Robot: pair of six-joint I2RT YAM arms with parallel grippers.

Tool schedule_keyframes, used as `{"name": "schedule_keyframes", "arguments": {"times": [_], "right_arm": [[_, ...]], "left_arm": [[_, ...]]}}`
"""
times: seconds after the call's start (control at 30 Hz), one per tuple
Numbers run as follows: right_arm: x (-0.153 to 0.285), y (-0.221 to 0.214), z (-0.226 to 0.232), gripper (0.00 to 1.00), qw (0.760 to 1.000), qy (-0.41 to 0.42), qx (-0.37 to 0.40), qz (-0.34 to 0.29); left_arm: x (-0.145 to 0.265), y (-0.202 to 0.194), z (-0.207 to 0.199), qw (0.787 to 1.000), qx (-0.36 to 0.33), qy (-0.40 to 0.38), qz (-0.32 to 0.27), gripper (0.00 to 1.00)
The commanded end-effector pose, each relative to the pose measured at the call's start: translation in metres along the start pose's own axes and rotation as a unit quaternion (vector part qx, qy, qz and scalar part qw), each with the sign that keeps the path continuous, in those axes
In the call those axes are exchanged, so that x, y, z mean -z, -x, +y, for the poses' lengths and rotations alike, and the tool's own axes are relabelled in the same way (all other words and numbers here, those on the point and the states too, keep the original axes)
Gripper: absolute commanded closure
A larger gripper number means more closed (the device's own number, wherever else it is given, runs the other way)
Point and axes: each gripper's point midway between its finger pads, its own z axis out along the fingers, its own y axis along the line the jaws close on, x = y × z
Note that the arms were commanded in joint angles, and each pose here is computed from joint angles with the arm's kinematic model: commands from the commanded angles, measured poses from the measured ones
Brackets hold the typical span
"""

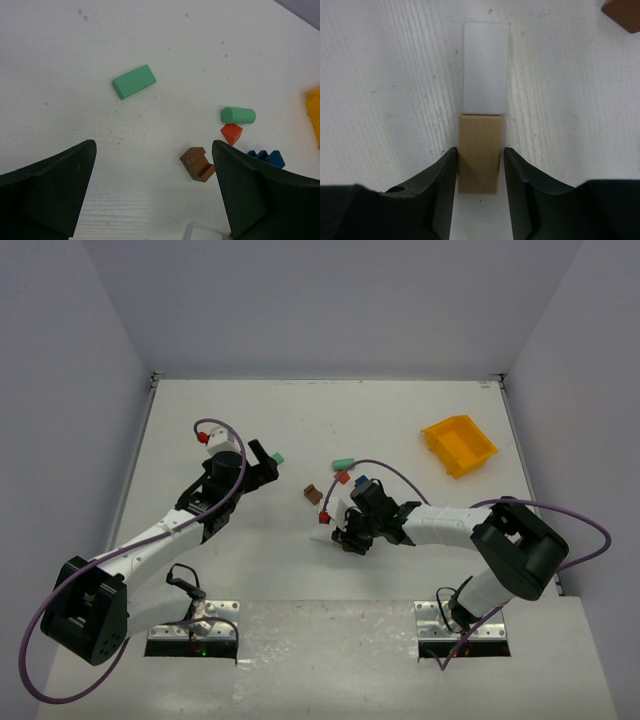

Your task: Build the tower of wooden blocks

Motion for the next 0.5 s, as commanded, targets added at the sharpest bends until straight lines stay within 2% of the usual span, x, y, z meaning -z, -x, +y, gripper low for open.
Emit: {"name": "schedule_keyframes", "arguments": {"times": [0.0, 0.13, 0.2, 0.27, 0.47], "right_arm": [[-0.001, 0.005, -0.005, 0.5, 1.0, -0.003, 0.008, 0.0], [0.0, 0.004, -0.005, 0.36, 1.0, -0.004, 0.005, 0.0], [0.0, 0.004, -0.006, 0.21, 1.0, -0.007, 0.005, 0.002], [0.001, 0.007, -0.007, 0.01, 1.0, -0.009, 0.005, -0.003], [0.02, 0.028, -0.012, 0.01, 0.998, -0.036, 0.015, -0.044]], "left_arm": [[-0.002, 0.016, -0.01, 1.0, 0.002, -0.018, -0.023, 0.0], [-0.003, 0.015, -0.011, 1.0, 0.002, -0.018, -0.022, 0.0], [-0.003, 0.015, -0.011, 1.0, 0.002, -0.018, -0.022, 0.0], [-0.003, 0.015, -0.011, 1.0, 0.002, -0.019, -0.021, 0.0], [-0.002, 0.016, -0.012, 1.0, 0.001, -0.022, -0.022, 0.0]]}}
